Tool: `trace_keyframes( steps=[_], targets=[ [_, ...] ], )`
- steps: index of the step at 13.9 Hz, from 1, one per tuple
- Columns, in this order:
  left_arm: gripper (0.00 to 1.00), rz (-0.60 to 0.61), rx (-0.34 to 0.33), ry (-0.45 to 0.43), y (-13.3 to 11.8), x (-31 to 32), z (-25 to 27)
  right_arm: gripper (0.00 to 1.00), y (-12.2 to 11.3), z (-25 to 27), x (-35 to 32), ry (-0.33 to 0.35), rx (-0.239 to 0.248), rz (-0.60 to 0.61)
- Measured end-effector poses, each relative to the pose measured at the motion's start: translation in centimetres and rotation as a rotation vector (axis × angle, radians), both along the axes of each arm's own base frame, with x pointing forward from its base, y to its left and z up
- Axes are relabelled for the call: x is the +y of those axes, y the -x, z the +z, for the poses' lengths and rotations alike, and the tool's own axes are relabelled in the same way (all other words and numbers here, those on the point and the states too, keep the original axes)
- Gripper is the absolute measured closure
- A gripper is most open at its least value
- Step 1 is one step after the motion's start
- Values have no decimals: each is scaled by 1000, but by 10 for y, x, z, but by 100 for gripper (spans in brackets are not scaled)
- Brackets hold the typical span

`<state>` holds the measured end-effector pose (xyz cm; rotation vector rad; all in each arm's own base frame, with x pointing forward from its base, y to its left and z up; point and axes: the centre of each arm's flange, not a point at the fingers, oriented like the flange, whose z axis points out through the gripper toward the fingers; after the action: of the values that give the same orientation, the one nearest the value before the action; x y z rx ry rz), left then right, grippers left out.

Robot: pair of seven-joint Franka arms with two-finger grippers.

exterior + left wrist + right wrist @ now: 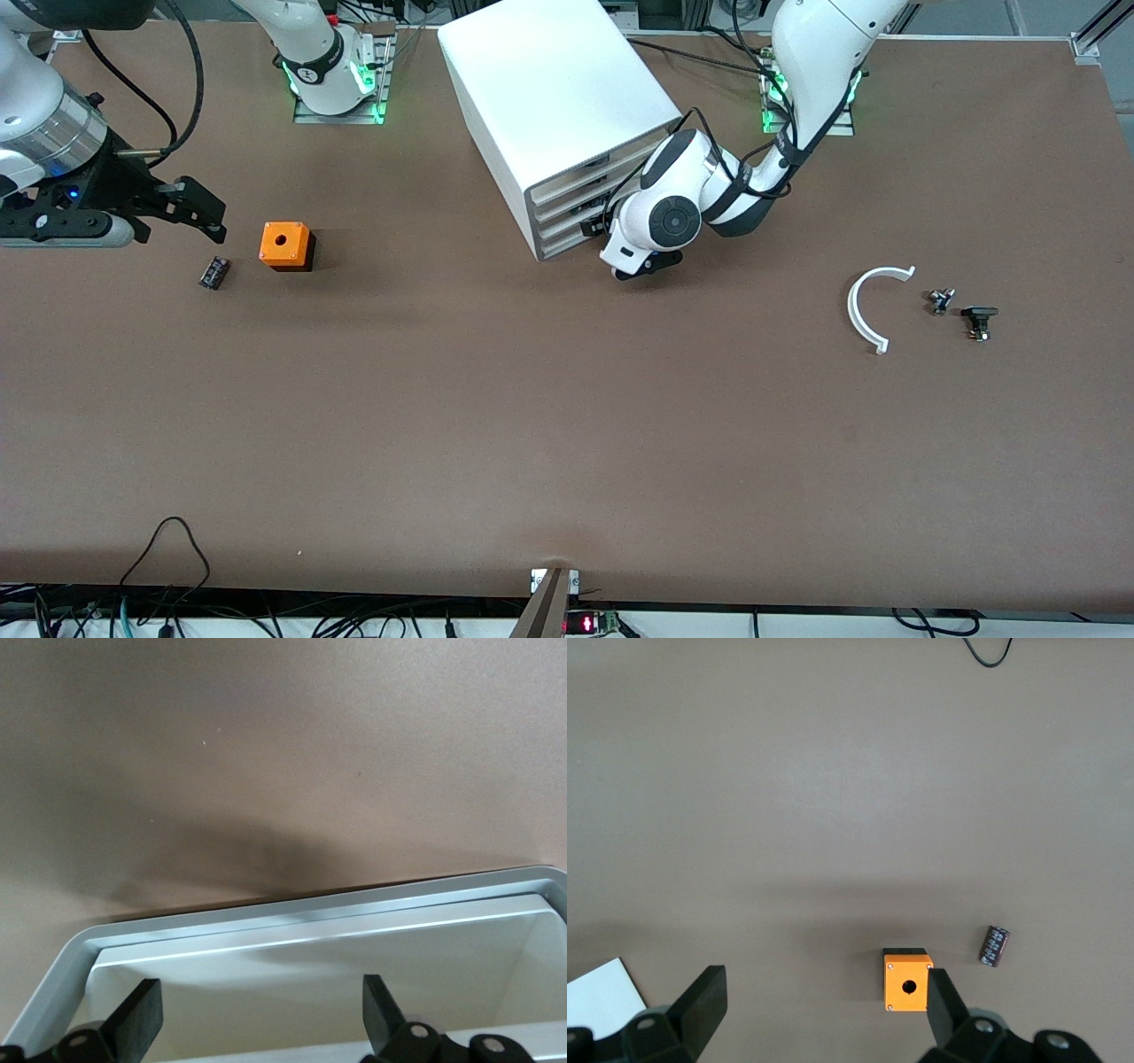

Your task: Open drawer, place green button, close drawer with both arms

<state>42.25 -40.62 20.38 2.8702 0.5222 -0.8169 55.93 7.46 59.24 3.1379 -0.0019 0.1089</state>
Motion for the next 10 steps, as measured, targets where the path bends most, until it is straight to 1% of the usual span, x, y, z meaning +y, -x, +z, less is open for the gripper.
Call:
trace_keyframes(
  steps=[4, 6, 8, 9, 10],
  targets=[
    [0, -4, 6, -1, 1, -1, -1, 0, 0, 1, 0, -3, -1, -1],
    [0, -2, 9, 2, -4, -1, 4, 0, 0, 1, 0, -3, -1, -1],
    [0, -4, 5, 13, -22, -2, 26, 0, 0, 1, 0, -3, -2, -1],
    [0, -21, -6, 3, -38, 3, 42, 0, 0, 1, 0, -3, -2, -1],
    [0, -53, -35, -29, -59, 17, 61, 0, 0, 2, 0, -3, -3, -1]
  ],
)
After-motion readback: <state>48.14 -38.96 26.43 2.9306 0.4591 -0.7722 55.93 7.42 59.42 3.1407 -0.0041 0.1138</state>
